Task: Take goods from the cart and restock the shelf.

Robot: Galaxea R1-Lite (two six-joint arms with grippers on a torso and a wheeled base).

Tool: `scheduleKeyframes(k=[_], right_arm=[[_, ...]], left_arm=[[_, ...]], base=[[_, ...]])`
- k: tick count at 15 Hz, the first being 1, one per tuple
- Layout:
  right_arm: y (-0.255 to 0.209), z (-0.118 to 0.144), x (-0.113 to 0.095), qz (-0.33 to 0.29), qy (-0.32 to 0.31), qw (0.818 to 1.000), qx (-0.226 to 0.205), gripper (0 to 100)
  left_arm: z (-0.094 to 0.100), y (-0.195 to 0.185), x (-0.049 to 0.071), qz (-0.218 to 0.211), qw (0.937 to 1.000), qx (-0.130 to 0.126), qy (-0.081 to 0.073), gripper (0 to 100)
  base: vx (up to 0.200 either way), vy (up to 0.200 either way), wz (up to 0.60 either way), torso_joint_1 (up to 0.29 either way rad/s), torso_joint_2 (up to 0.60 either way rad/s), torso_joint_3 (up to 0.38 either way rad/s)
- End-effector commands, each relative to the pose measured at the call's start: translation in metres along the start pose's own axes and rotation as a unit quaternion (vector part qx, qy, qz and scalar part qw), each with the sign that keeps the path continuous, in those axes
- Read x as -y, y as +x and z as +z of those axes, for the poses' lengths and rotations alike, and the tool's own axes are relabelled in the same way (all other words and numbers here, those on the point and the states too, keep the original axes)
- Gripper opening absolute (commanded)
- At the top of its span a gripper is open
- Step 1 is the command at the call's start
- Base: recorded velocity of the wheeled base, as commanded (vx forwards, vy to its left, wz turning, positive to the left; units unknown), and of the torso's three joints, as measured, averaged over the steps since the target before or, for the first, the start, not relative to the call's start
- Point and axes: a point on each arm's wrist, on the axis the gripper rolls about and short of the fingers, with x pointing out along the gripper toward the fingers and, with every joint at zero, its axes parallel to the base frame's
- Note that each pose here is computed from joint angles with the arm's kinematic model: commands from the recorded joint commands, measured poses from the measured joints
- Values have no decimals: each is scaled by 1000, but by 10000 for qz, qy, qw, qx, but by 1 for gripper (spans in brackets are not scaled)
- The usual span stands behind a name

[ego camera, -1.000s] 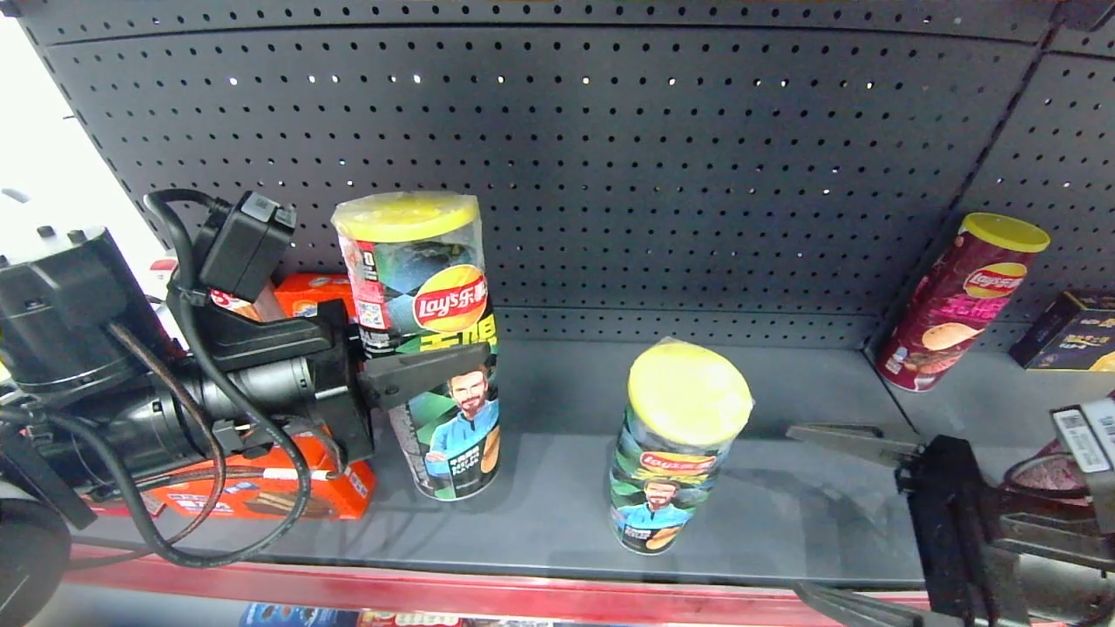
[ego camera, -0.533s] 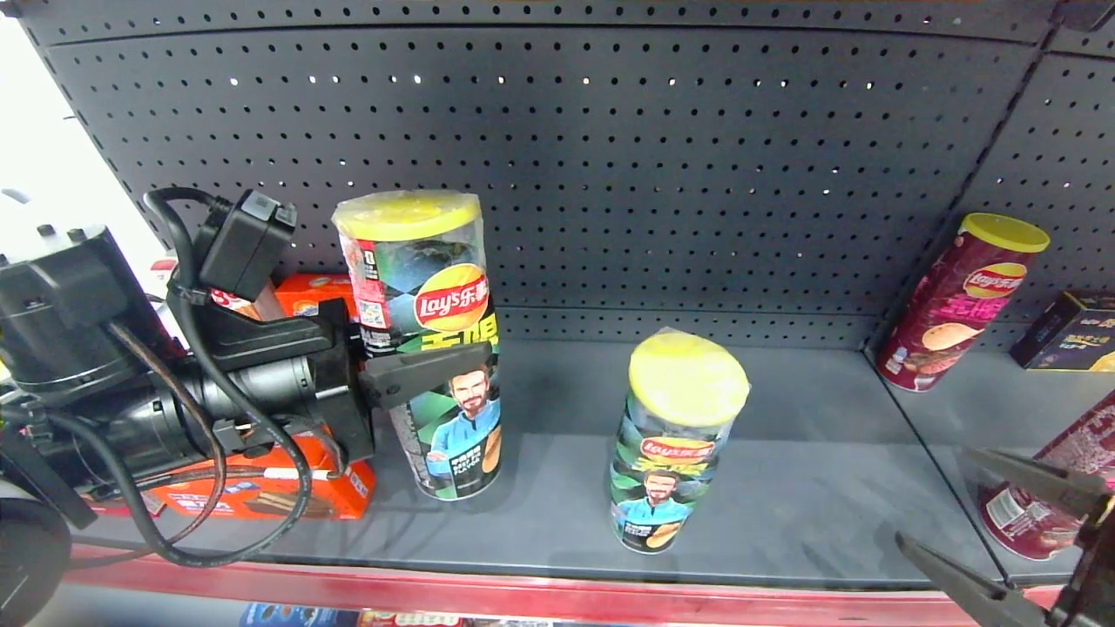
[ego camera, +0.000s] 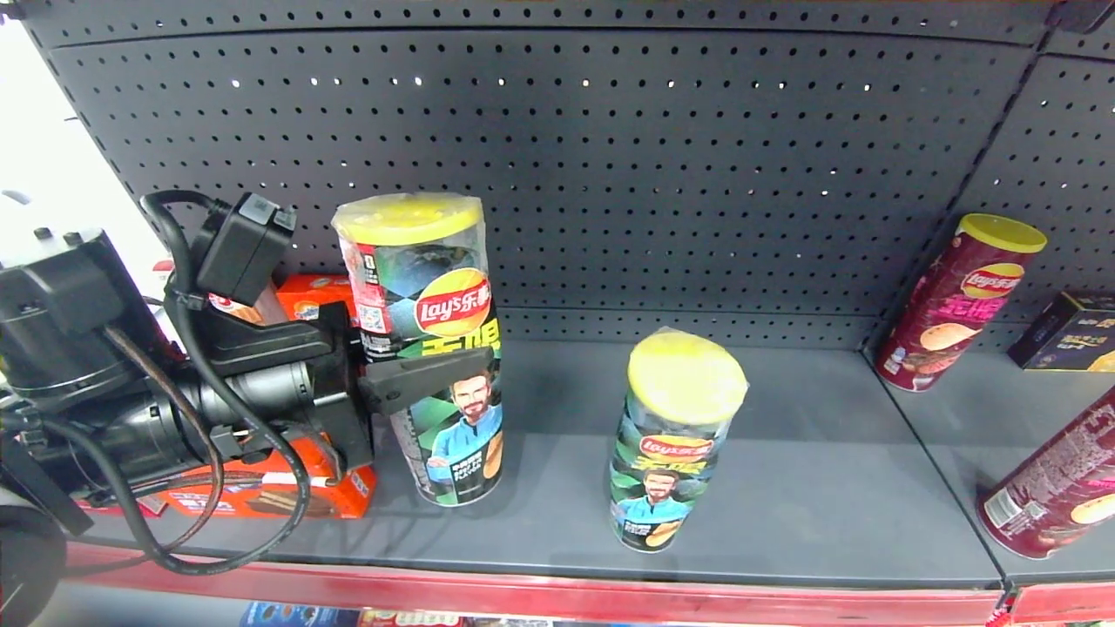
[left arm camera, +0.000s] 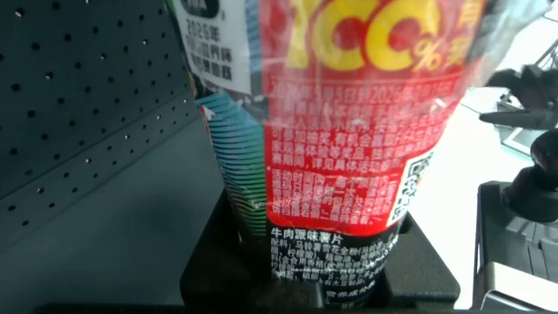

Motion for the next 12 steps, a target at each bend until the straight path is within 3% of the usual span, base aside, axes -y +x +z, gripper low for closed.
scheduleKeyframes(k=[1,5,7,10,12], right_arm=[[-26,-28,-5,-956,339,9937,483,100],[-27,-28,-4,-1067,370,9914,666,100],[-27,-28,-4,-1067,370,9913,674,100],[-27,-28,-4,-1067,370,9913,674,100],[-27,-28,-4,-1067,370,9913,674,100]], left_arm=[[0,-2,2,-2,10000,5,3,0],[0,-8,8,6,10000,10,24,0],[-5,-10,16,-107,9999,-57,-35,0],[3,-13,29,-279,9996,45,46,0],[6,-12,25,-258,9996,100,100,0]], base=[[0,0,0,0,0,0],[0,0,0,0,0,0],[0,0,0,0,0,0],[0,0,0,0,0,0],[0,0,0,0,0,0]])
